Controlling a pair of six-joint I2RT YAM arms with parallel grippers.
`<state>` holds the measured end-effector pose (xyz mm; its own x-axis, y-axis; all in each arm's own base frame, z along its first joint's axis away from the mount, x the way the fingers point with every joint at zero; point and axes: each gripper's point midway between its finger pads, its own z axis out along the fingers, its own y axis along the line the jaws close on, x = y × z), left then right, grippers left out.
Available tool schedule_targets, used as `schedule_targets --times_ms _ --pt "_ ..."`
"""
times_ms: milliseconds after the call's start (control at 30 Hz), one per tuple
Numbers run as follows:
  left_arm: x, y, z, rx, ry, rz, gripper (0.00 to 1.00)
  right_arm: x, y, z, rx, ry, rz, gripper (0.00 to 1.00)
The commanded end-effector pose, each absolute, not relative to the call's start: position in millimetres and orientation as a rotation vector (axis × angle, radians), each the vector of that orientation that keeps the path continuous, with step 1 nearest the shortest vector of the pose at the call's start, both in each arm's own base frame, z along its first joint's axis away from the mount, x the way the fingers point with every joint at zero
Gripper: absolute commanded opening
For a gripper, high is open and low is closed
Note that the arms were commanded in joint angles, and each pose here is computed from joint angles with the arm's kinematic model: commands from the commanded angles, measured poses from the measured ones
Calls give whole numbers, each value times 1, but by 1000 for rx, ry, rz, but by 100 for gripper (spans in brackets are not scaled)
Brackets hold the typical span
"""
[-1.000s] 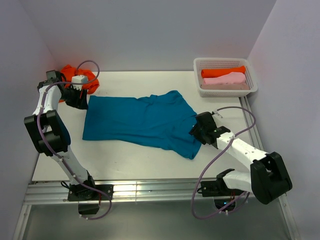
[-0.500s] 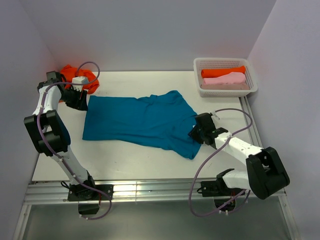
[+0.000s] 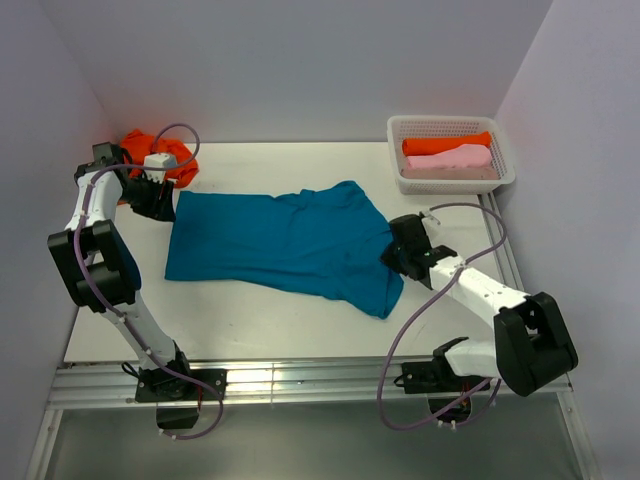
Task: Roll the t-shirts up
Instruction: Fold the tshirt
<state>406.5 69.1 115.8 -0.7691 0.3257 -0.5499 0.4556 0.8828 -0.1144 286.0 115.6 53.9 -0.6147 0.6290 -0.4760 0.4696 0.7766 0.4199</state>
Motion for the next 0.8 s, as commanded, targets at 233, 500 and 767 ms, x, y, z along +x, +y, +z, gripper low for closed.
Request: schedule_targets --times_ms 233,500,767 --pt "400 68 118 587 2517 -337 52 316 102 80 714 2293 194 4" --pt "383 70 100 603 2565 -334 57 317 89 59 740 2366 20 42" --pt "372 119 103 348 2603 -396 60 281 91 70 833 2346 156 63"
